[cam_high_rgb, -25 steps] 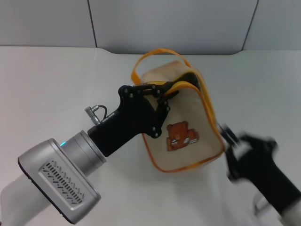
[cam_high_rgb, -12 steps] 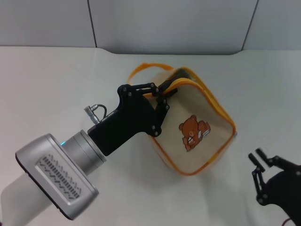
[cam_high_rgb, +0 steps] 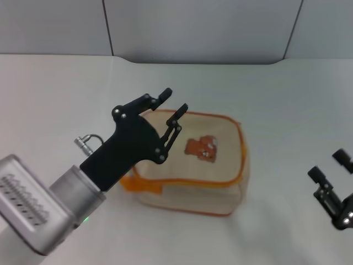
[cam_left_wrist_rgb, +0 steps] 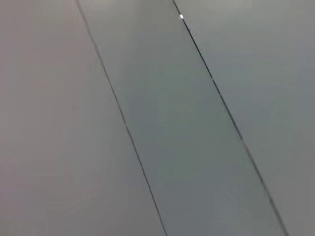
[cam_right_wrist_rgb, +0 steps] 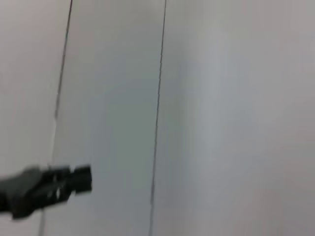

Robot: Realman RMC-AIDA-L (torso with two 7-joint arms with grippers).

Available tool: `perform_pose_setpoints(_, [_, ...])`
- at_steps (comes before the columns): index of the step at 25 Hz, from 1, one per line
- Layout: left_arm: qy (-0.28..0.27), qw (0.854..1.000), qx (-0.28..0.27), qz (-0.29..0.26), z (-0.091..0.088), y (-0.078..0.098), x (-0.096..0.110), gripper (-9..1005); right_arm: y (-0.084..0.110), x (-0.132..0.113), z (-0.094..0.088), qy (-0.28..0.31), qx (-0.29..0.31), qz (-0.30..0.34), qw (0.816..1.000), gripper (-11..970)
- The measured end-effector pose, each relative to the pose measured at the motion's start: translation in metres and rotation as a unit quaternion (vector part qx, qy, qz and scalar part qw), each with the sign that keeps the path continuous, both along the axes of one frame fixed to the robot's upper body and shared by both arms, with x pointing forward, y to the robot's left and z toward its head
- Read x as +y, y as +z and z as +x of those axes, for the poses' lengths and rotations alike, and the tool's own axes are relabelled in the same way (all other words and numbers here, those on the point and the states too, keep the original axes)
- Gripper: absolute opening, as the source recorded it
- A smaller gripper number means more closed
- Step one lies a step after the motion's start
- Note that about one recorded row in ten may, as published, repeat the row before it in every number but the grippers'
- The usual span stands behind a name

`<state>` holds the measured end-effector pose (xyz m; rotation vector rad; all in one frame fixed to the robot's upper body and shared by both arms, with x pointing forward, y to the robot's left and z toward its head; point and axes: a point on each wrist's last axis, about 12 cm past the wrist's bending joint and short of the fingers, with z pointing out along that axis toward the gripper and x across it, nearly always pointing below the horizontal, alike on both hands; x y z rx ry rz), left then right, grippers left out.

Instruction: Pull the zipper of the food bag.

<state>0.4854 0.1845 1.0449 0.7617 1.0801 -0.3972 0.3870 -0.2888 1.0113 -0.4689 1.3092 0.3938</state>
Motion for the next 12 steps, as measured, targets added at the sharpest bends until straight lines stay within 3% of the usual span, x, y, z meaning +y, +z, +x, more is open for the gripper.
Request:
perform_pose_setpoints(6, [-0.103, 0.990, 0.079, -0.051, -0.006, 0.002, 0.027, 383, 0.020, -0.015, 0.021, 0.105, 0.033, 0.053, 0.993, 573])
perform_pose_setpoints(9, [-0.148, 0.982, 0.112, -0.045, -0.006, 0.003, 0.038, 519, 0.031, -0.021, 0.035, 0.173, 0.076, 0.064, 0.980, 789])
perform_pose_setpoints(11, [-0.222, 0.956, 0.193, 0.003, -0.009, 0.001, 0.059, 605, 0.038, -0.023, 0.044, 0.218, 0.101, 0.054, 0.969, 800])
perform_pose_setpoints(12, [-0.229, 0.952, 0.203, 0.006, -0.010, 0.001, 0.062, 646, 0.042, -0.023, 0.049, 0.244, 0.114, 0.047, 0.962, 805])
